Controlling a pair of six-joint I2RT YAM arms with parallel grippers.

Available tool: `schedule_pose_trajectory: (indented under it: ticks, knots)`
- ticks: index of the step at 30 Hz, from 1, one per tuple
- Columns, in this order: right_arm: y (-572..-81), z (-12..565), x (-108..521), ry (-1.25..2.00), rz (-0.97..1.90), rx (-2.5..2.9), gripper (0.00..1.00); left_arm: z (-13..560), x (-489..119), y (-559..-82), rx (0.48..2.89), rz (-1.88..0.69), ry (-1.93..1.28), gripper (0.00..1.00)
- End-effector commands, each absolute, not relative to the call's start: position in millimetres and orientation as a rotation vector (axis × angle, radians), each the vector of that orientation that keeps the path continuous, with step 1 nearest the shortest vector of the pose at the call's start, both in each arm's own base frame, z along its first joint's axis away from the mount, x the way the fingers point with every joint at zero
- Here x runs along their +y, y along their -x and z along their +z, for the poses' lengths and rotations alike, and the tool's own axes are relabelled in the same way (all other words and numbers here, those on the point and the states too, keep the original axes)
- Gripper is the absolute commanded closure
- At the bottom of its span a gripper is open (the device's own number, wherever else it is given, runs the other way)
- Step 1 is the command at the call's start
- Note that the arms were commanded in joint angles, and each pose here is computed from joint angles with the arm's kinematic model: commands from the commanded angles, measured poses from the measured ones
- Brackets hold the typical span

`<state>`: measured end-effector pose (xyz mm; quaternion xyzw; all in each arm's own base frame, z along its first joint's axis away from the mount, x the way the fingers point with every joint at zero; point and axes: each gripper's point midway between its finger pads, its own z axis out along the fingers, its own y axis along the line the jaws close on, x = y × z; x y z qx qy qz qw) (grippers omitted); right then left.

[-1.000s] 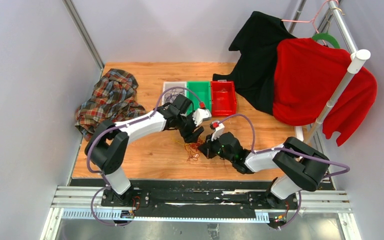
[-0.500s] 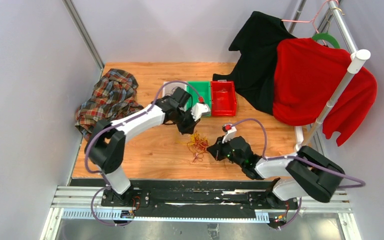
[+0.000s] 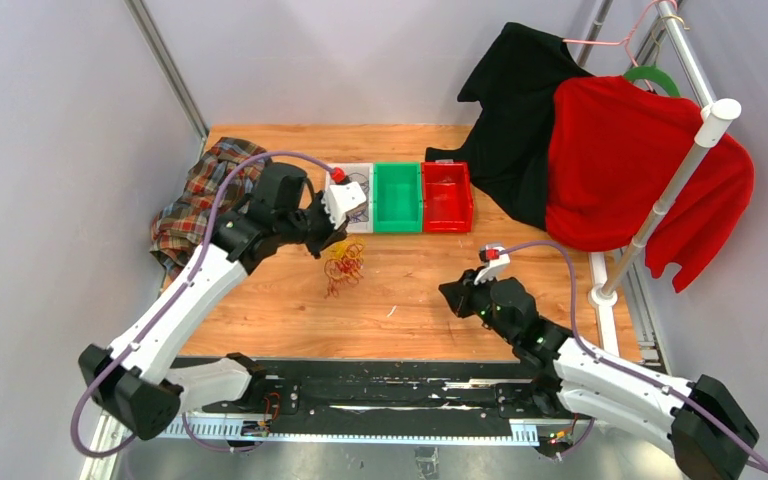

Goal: Untangle the cables

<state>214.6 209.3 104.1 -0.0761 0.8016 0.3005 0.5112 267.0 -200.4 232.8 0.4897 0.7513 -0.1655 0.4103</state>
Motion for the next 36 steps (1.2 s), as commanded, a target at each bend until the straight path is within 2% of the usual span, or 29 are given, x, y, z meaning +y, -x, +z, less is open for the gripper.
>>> schedule_pose_trajectory:
  ticks: [1, 9, 14, 27, 32, 36]
  knots:
    - [-224.4, 127.9, 214.4, 0.232, 0.681, 1.911, 0.80, 238.3, -207.9, -237.3, 1.888, -0.564, -1.216, 0.99]
    - [-214.4, 190.7, 300.0, 0.421, 0.870, 1.699, 0.53, 265.9, -217.9, -216.4, 1.839, -0.701, -1.199, 0.99]
    - [-201.1, 208.7, 340.4, 0.489, 1.039, 1.635, 0.43, 277.6, -229.2, -205.4, 1.815, -0.793, -1.200, 0.99]
    - [-201.5, 206.4, 381.7, 0.521, 1.126, 1.626, 0.43, 290.2, -243.6, -200.9, 1.779, -0.860, -1.176, 0.99]
    - [-205.9, 199.4, 389.8, 0.512, 1.130, 1.645, 0.52, 299.0, -248.5, -200.4, 1.771, -0.895, -1.146, 0.99]
    - [-214.0, 192.6, 386.2, 0.473, 1.087, 1.655, 0.70, 310.1, -249.8, -197.0, 1.752, -0.919, -1.134, 0.99]
